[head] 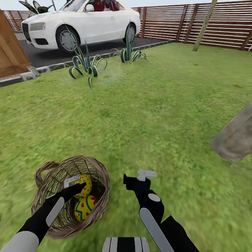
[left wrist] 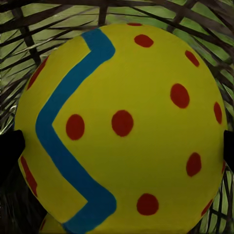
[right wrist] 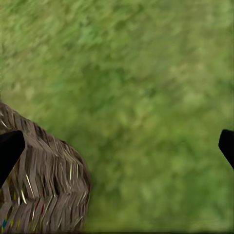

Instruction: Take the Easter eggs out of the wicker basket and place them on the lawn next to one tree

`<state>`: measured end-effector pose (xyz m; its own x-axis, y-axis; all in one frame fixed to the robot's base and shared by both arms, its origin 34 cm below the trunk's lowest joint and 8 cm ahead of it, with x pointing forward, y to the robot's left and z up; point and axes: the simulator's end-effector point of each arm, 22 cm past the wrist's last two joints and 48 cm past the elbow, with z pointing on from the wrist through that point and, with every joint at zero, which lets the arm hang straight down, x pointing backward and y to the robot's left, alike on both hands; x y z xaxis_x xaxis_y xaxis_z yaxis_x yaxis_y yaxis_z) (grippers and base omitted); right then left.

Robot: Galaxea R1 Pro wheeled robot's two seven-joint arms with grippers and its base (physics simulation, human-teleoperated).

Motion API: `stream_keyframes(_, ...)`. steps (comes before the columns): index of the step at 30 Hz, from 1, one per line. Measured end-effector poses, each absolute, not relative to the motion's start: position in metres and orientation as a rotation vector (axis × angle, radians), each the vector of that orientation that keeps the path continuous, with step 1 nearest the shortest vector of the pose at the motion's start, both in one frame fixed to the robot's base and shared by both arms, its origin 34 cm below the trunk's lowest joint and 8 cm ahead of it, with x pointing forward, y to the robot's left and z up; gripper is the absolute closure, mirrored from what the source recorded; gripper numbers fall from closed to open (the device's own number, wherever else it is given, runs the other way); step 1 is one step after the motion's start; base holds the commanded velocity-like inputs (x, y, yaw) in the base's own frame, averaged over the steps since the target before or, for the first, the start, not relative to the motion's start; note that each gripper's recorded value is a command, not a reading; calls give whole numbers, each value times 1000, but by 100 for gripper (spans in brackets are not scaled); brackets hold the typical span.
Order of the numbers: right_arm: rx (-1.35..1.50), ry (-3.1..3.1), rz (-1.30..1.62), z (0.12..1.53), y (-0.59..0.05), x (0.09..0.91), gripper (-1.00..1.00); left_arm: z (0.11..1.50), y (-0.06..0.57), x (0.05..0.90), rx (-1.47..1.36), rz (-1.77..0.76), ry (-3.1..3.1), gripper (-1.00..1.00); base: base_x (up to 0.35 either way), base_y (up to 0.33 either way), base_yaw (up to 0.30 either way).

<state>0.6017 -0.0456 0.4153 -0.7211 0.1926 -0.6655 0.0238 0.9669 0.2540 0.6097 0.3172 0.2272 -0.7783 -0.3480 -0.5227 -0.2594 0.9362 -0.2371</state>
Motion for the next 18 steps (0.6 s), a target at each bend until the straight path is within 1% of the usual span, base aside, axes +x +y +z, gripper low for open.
stream_keyframes(12, 151, 2363, 294, 416, -46, 602, -100, 227, 317, 610, -431, -203, 2505, 100, -41, 0, 0)
stream_keyframes(18, 151, 2363, 294, 416, -46, 602, -100, 228, 317, 610, -432, -204, 2504, 100, -74, 0, 0)
